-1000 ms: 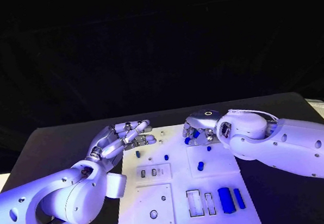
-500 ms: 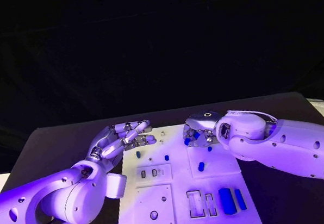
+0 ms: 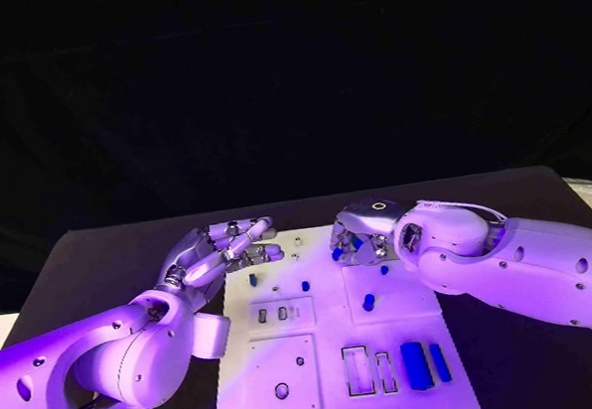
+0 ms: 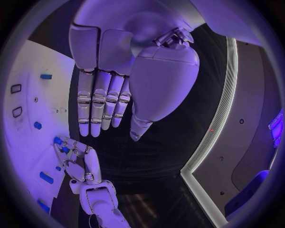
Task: Assemble the parts on the task board
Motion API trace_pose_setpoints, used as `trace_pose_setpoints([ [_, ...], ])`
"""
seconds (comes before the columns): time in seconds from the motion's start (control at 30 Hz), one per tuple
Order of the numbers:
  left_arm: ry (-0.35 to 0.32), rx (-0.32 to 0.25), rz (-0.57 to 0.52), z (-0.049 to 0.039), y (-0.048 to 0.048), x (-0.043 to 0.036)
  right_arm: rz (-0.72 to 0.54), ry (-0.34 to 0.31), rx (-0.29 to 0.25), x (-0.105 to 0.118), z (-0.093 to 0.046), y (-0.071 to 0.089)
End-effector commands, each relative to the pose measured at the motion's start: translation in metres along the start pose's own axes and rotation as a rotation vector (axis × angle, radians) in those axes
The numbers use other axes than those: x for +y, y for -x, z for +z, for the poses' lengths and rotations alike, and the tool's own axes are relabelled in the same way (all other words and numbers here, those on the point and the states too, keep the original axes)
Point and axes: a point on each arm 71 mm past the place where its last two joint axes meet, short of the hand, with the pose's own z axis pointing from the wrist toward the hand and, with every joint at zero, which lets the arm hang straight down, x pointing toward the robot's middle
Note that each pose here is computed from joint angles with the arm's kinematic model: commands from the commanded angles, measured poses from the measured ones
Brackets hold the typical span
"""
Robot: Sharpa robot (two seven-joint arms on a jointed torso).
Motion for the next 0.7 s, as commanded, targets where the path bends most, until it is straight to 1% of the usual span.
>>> trace_pose_setpoints([
  [0.03,-0.002,0.001,-0.012,0.0008,0.002,-0.0014,0.009,-0.006,-0.102,0.003,0.0,0.009],
  [0.17,-0.002,-0.01,-0.011,0.0015,0.0061,-0.0018,0.015,-0.019,-0.144,0.004,0.004,0.014],
  [0.4,-0.006,-0.024,-0.006,0.0022,0.0121,-0.003,0.015,-0.031,-0.188,0.009,0.015,0.022],
  [0.57,-0.01,-0.03,-0.006,0.0022,0.0148,-0.0052,0.01,-0.03,-0.199,0.014,0.026,0.026],
  [0.7,-0.013,-0.033,-0.01,0.0026,0.016,-0.0076,0.007,-0.027,-0.19,0.019,0.033,0.025],
])
